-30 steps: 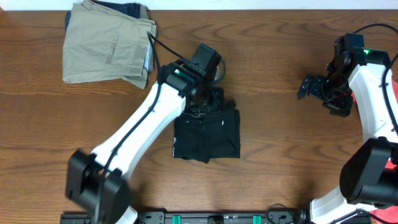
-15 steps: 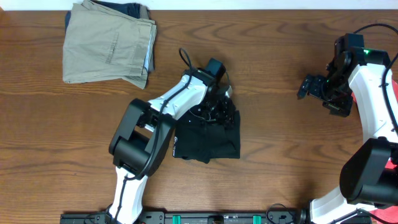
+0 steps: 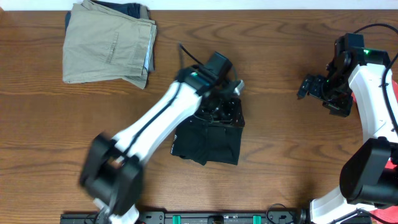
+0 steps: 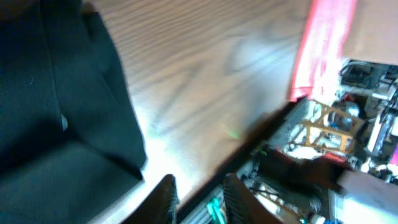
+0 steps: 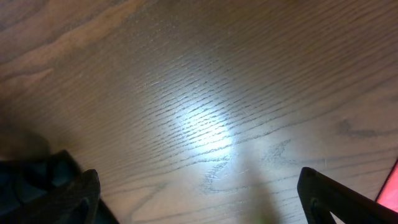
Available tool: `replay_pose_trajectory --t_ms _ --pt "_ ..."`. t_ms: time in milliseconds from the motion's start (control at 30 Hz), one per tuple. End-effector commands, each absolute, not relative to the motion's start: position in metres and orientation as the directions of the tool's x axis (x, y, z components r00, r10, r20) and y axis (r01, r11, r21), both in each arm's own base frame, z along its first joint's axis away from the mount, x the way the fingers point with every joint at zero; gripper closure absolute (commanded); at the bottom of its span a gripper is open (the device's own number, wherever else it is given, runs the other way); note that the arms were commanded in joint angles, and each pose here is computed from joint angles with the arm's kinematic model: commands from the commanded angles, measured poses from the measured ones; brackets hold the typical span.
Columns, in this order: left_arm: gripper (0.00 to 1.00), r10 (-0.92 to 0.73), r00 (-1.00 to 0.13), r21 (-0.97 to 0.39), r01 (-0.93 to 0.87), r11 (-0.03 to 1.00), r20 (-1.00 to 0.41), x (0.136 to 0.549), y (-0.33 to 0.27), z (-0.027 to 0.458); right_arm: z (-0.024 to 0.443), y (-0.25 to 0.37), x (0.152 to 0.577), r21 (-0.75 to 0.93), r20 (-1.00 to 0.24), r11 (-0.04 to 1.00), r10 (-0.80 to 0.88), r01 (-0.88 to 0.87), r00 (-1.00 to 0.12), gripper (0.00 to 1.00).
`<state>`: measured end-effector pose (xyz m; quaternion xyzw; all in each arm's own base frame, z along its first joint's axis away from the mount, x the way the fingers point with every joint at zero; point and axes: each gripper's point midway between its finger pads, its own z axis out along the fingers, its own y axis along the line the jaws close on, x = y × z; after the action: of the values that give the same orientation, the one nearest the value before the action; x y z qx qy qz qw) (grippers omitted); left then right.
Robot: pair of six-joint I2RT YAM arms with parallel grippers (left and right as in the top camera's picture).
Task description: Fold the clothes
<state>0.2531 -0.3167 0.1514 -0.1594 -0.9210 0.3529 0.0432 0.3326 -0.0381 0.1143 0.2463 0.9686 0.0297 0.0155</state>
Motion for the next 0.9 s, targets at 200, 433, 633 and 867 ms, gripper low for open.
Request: replay_pose_trajectory --t_ms 200,433,633,867 --pt "0.69 0.275 -0.960 -0.415 0.232 0.880 0.046 0.235 -0.257 0.141 0.116 -0.038 0.333 0.070 -0.019 0.872 0.487 0.485 -0.873 0.01" --pt "0.65 0.230 -0.964 -0.377 0.166 0.911 0.130 0.229 -0.250 0.092 0.116 -0.038 0.333 0.070 -0.019 0.872 0.487 0.485 -0.873 0.01" --pt "0.65 0.249 -0.942 -0.510 0.105 0.854 0.223 0.210 -0.271 0.039 0.116 -0.038 0.333 0.070 -0.019 0.872 0.487 0.485 -0.873 0.01" --pt "0.71 0.298 -0.909 -0.533 0.104 0.840 0.292 0.187 -0.284 0.008 0.116 -0.038 0.333 0.070 -0.019 0.872 0.487 0.485 -0.873 0.01"
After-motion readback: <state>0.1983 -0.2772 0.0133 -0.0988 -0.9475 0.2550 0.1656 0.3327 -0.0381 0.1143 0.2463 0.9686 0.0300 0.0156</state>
